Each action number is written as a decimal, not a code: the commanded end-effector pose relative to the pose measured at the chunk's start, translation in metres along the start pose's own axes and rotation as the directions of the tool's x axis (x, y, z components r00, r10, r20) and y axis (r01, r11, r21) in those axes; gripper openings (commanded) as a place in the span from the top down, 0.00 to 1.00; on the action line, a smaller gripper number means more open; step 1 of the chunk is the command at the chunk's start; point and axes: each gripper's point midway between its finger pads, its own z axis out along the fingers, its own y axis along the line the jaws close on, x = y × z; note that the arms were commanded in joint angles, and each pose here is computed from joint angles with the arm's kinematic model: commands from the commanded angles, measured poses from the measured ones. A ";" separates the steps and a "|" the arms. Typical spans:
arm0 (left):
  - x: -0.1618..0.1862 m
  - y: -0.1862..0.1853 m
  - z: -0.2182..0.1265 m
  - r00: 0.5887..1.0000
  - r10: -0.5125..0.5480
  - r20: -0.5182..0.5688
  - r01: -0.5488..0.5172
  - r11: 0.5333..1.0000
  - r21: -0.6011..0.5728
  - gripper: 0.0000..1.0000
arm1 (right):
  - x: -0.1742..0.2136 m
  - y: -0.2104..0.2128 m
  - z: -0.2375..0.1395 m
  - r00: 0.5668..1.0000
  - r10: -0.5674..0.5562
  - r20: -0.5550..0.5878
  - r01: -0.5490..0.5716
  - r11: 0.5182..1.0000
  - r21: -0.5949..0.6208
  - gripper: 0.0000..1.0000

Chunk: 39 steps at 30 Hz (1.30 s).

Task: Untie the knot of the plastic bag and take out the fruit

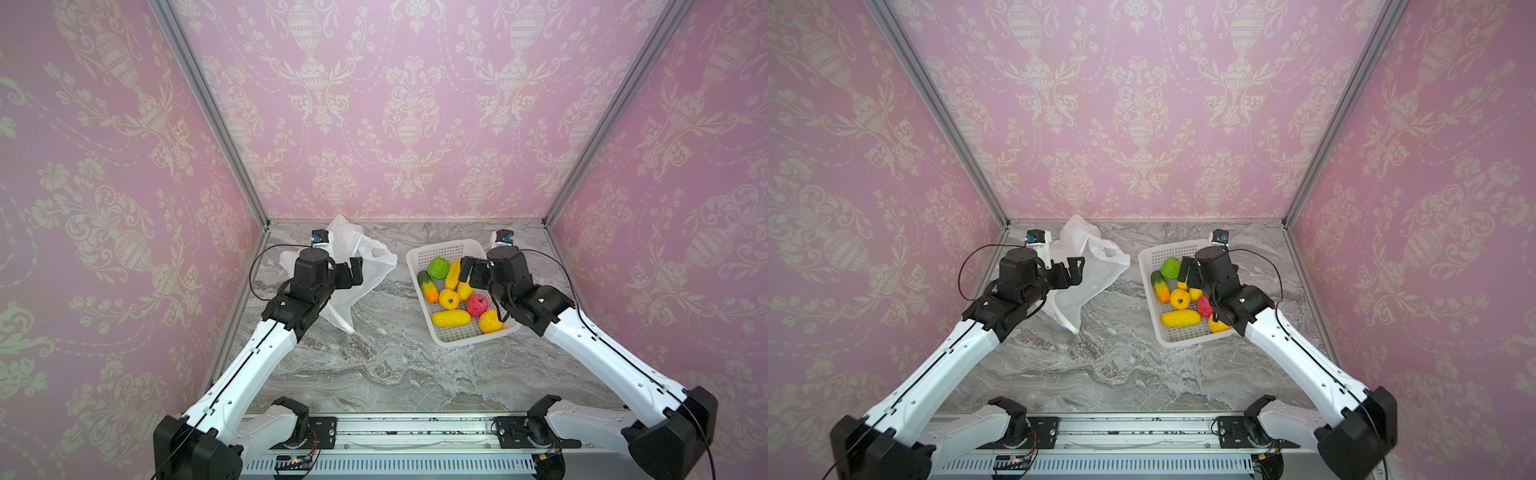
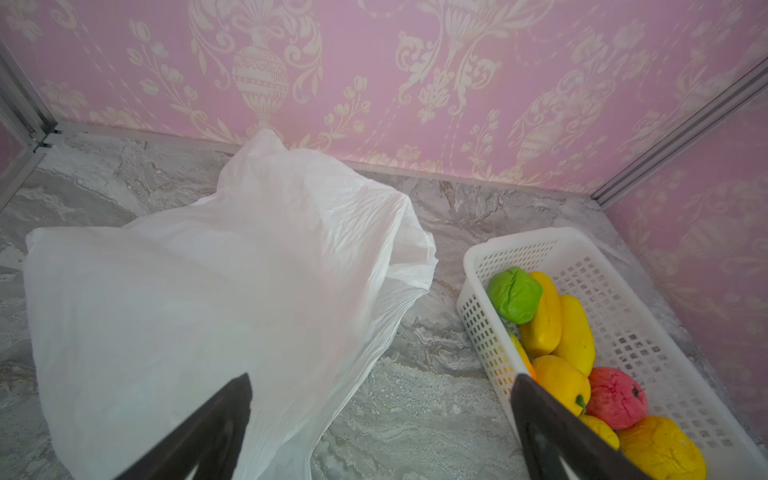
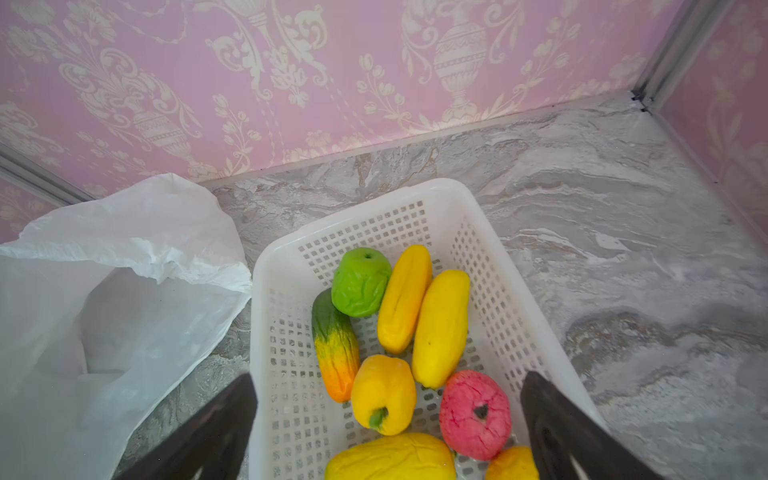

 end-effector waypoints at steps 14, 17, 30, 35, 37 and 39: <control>-0.001 0.159 -0.111 0.929 0.082 0.360 0.201 0.705 -0.680 0.01 | 0.009 -0.135 -0.040 0.978 -0.076 0.196 -0.005 0.924 0.383 0.00; 0.025 0.187 -0.099 0.933 0.077 0.351 0.222 0.647 -0.730 0.01 | 0.038 -0.162 -0.009 0.998 -0.025 0.049 0.001 0.903 0.429 0.00; 0.092 0.240 -0.044 0.984 0.107 0.141 0.063 0.531 -0.845 0.01 | 0.116 -0.168 0.083 0.960 0.106 -0.258 -0.026 0.955 0.296 0.00; 0.104 0.244 -0.018 0.989 0.079 0.121 0.057 0.559 -0.827 0.01 | 0.110 -0.135 0.094 0.969 0.062 -0.241 -0.036 0.993 0.112 0.00; 0.105 0.242 -0.010 0.988 0.083 0.126 0.054 0.583 -0.810 0.01 | 0.107 -0.125 0.095 0.971 0.038 -0.236 -0.022 0.997 0.072 0.00; 0.105 0.236 0.003 0.986 0.102 0.135 0.038 0.643 -0.765 0.01 | 0.105 -0.115 0.097 0.975 0.000 -0.223 0.008 0.999 0.033 0.00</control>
